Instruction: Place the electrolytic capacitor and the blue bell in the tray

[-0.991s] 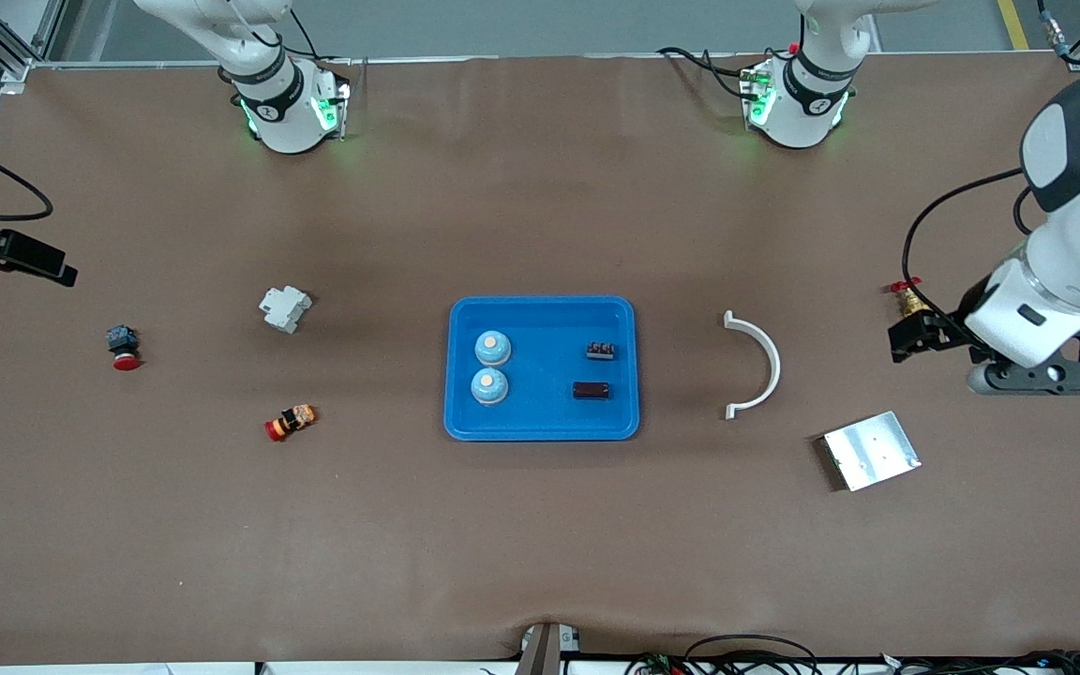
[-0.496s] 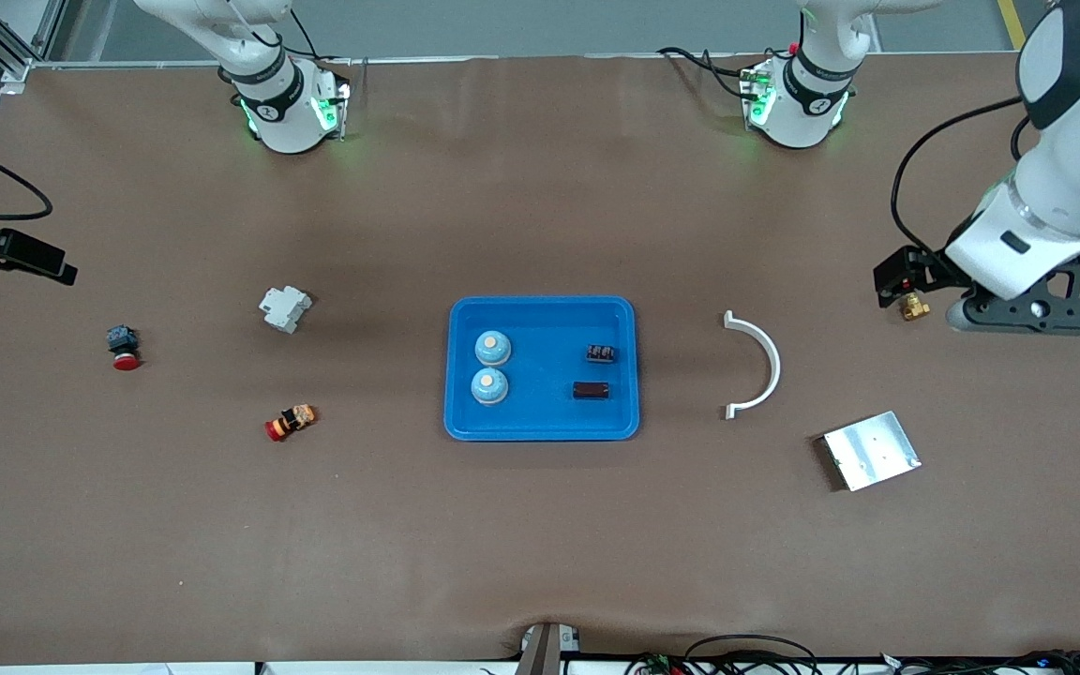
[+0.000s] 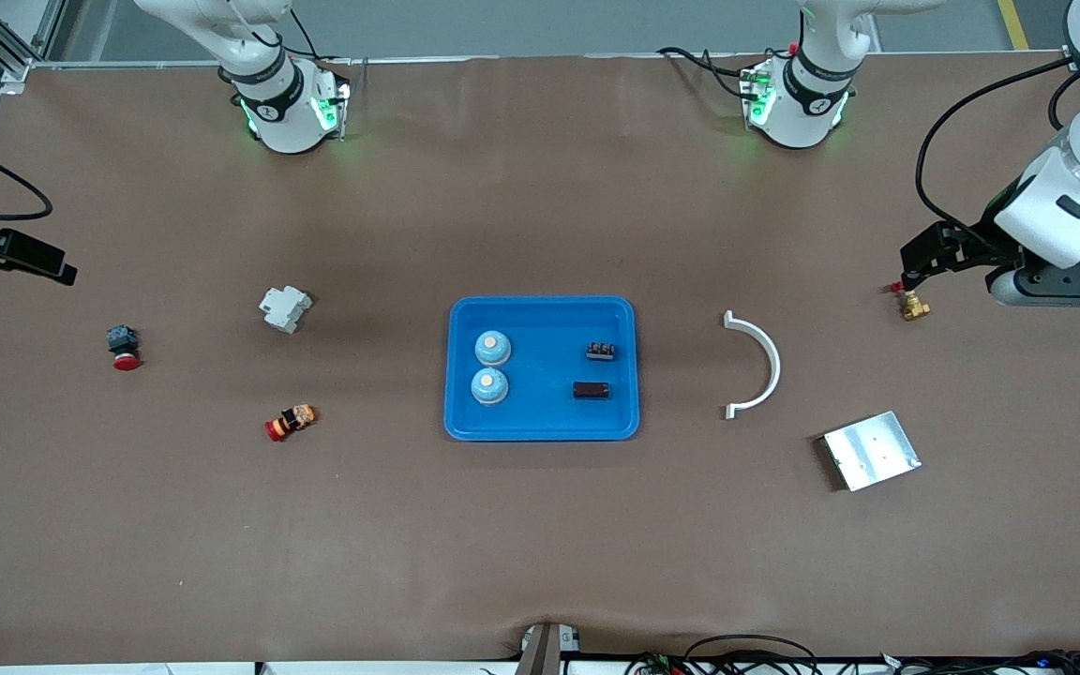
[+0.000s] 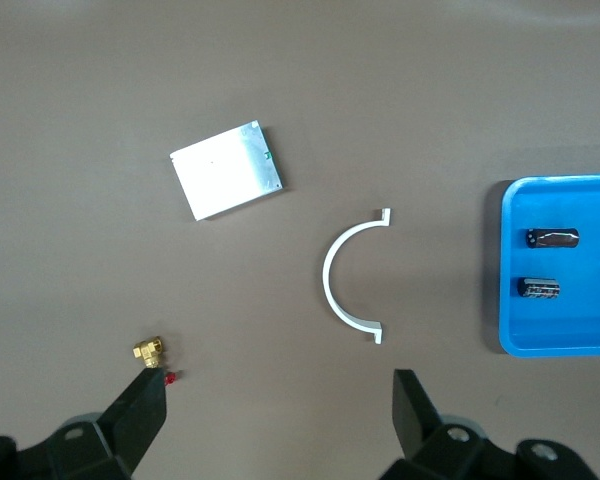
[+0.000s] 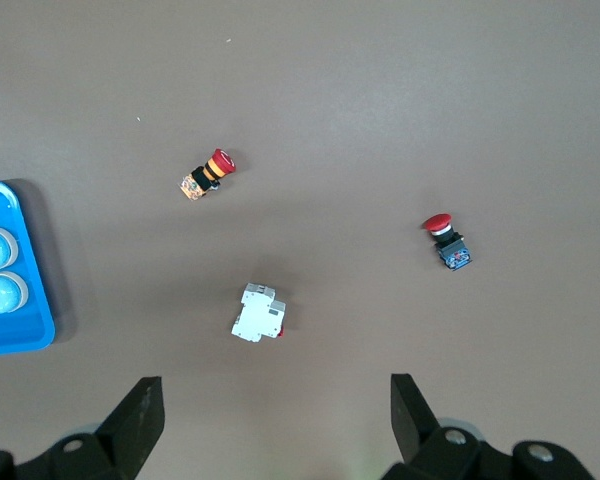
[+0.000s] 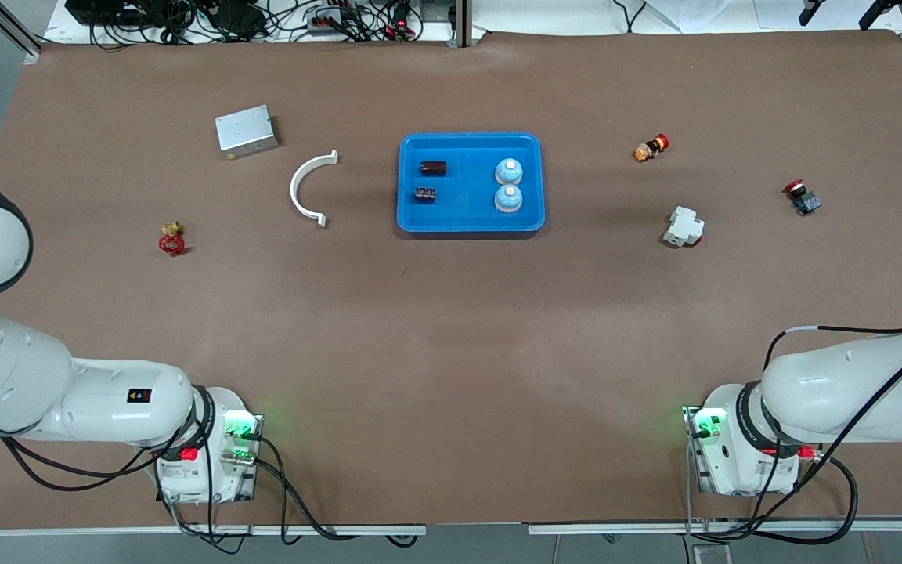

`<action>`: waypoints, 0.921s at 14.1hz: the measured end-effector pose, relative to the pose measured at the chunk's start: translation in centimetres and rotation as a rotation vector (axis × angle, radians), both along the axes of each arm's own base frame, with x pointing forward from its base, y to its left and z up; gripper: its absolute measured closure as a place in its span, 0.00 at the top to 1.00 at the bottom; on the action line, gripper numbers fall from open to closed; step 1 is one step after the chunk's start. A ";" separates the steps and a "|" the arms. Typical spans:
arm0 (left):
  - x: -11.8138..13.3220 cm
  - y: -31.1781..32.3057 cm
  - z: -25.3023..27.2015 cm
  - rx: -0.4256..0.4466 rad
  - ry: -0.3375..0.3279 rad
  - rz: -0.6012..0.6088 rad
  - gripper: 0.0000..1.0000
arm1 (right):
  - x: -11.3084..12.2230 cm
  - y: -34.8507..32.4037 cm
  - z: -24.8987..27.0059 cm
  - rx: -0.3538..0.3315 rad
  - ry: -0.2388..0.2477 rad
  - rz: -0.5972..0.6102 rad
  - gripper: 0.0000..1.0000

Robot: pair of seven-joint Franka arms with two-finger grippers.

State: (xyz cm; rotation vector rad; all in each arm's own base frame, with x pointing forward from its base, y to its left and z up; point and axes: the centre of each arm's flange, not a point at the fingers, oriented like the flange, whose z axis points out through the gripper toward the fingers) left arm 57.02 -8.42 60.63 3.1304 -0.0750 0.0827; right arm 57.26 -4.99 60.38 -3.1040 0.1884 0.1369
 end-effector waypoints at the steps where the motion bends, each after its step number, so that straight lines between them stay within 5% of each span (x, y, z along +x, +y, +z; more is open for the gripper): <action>1: -0.1 -0.2 0.2 0.000 -0.004 -0.003 1.00 | 0.0 0.0 0.0 0.000 0.000 0.000 1.00; 13: -1.3 -0.7 2.0 0.002 -0.029 -0.039 1.00 | 0.0 -0.1 0.0 0.000 0.000 -0.002 1.00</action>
